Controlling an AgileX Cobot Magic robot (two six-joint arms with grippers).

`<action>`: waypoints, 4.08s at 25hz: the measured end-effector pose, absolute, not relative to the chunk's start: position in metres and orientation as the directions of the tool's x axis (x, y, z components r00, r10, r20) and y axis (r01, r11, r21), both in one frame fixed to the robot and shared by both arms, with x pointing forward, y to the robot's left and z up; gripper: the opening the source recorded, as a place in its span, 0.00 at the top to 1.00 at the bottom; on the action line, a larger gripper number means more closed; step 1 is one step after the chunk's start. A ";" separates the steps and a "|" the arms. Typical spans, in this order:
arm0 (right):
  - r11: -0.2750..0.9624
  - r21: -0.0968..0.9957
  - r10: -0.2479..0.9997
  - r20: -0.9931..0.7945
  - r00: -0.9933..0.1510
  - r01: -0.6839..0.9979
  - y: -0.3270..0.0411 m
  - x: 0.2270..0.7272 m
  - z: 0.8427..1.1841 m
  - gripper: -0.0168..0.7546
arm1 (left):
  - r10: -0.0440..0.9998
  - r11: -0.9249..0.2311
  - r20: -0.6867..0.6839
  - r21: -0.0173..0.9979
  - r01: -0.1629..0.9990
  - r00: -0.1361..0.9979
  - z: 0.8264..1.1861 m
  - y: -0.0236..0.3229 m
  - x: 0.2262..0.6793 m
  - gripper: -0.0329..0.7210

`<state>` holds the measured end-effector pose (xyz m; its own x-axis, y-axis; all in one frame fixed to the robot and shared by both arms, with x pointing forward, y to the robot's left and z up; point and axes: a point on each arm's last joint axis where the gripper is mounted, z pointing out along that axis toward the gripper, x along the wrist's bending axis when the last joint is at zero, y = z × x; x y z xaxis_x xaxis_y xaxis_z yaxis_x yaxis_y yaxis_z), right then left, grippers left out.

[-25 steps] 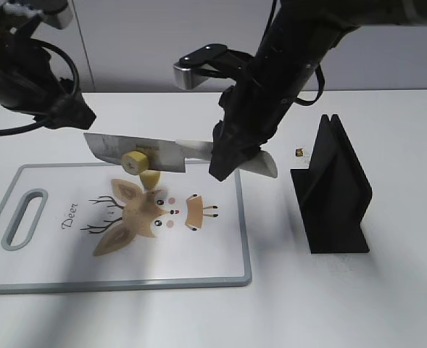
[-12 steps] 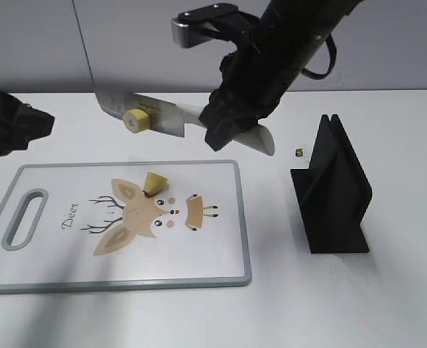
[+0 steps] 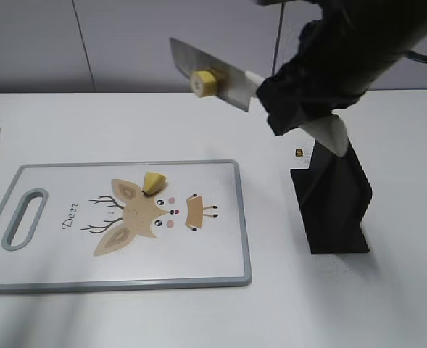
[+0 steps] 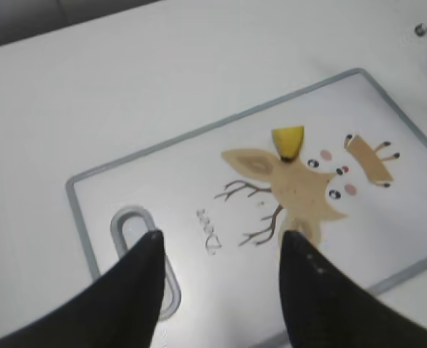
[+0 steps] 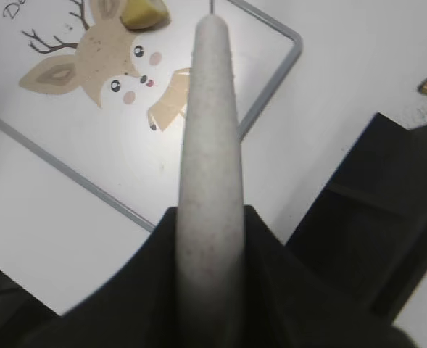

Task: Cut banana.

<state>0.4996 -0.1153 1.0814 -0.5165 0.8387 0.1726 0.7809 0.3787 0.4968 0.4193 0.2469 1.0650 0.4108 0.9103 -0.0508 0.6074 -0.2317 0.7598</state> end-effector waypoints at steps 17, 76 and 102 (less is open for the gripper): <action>-0.003 0.531 0.979 0.173 -0.105 0.847 -0.185 0.434 1.105 0.77 | 0.965 -0.159 -0.023 0.738 0.656 0.260 1.092 0.283 0.314 0.29; -0.042 0.502 0.995 0.099 -0.009 0.864 -0.180 0.456 1.020 0.77 | 0.978 -0.164 0.079 0.867 0.471 0.195 1.045 0.291 0.233 0.30; -0.023 0.505 0.991 0.126 -0.048 0.863 -0.183 0.447 1.004 0.77 | 0.978 -0.165 0.080 0.866 0.471 0.195 1.045 0.291 0.233 0.30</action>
<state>0.4469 -0.1826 1.0043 -0.0478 0.9908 0.1264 0.8629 -0.0227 0.5049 0.2333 0.2913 1.0446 0.1946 0.9776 0.0800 0.4713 -0.1647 0.8664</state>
